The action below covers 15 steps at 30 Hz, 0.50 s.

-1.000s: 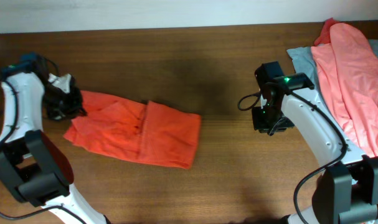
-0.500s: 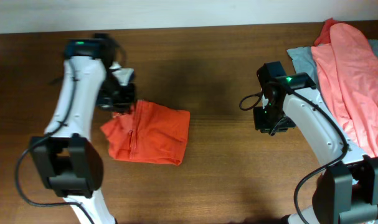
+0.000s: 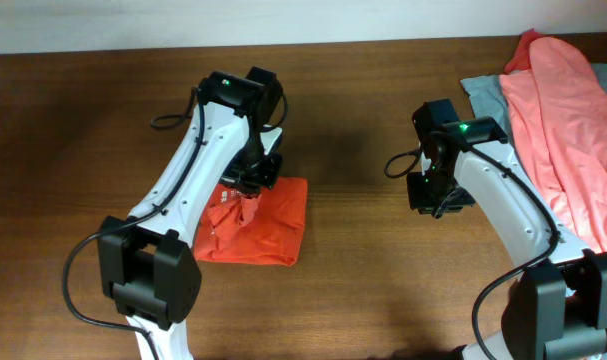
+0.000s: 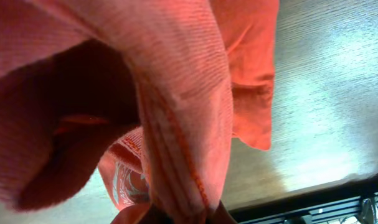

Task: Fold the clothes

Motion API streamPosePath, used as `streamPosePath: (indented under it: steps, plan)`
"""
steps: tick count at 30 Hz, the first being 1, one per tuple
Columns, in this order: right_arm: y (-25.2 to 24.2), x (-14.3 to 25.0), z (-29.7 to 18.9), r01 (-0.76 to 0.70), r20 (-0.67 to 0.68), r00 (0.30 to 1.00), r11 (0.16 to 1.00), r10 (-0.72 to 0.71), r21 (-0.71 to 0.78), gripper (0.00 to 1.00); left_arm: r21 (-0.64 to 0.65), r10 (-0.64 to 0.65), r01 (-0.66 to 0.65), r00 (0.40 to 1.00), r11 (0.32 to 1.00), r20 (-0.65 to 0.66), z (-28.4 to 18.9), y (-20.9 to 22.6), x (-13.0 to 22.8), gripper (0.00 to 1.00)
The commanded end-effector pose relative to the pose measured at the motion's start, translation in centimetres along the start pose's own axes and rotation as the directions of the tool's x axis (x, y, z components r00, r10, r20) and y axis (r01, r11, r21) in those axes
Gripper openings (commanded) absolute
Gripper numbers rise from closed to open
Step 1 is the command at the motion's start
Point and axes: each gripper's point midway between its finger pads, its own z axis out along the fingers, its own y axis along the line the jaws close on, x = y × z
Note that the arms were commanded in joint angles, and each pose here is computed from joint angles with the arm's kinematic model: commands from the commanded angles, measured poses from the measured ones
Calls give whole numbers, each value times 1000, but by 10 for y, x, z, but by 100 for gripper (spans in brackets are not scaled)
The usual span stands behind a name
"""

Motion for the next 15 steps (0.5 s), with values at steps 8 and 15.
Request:
streamPosePath:
  steps: [8, 15]
  plan:
    - [-5, -1, 0, 2, 0, 1000, 1000, -2, 20, 25, 32, -71, 69, 994, 997, 84, -12, -8, -12, 7]
    - [-5, -2, 0, 1, 5, 1000, 1000, -1, 19, 25, 202, 94, -119, 987, 972, 130, -16, -60, -18, 36]
